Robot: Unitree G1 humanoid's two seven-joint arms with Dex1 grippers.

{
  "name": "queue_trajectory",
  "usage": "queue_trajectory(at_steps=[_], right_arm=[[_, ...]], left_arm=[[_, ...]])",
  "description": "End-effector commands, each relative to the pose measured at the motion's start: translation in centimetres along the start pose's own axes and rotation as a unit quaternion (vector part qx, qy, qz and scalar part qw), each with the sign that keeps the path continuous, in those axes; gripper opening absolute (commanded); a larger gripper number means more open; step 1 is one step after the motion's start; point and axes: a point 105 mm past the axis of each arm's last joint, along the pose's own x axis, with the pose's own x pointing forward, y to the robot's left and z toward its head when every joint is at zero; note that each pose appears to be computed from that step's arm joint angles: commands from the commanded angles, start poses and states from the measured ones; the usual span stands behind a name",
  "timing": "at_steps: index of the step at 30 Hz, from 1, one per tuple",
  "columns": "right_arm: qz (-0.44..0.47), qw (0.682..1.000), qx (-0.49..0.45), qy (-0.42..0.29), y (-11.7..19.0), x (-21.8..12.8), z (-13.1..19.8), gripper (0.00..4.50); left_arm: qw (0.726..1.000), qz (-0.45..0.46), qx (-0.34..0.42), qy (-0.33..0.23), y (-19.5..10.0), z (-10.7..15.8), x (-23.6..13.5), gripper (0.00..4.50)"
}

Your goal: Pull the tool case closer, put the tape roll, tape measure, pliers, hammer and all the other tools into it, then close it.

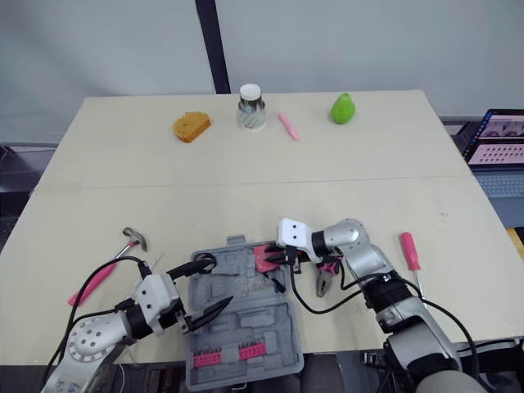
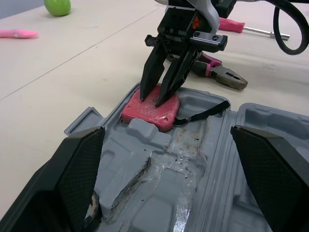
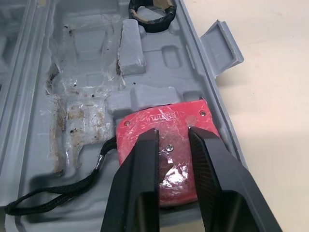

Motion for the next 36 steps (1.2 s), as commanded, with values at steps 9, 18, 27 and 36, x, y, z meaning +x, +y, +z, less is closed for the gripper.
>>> queue_trajectory(at_steps=[9, 18, 27, 36], right_arm=[[0.020, 0.995, 0.079, 0.055, 1.6, 1.0, -3.9, 1.03], [0.018, 0.996, 0.068, 0.060, 2.2, 0.8, -5.0, 1.03], [-0.003, 0.995, 0.082, -0.052, 0.7, 0.0, -0.4, 1.03], [-0.132, 0.977, 0.140, -0.090, -0.7, -10.1, -0.4, 1.26]], left_arm=[[1.000, -0.009, 0.011, -0.010, 0.2, 0.9, -0.2, 4.50], [1.000, -0.009, 0.018, -0.007, 0.5, 1.0, -0.2, 4.50], [1.000, 0.013, 0.005, -0.009, 1.2, 1.2, -0.1, 4.50], [0.988, 0.141, -0.054, 0.032, 8.2, 1.2, -6.2, 4.50]])
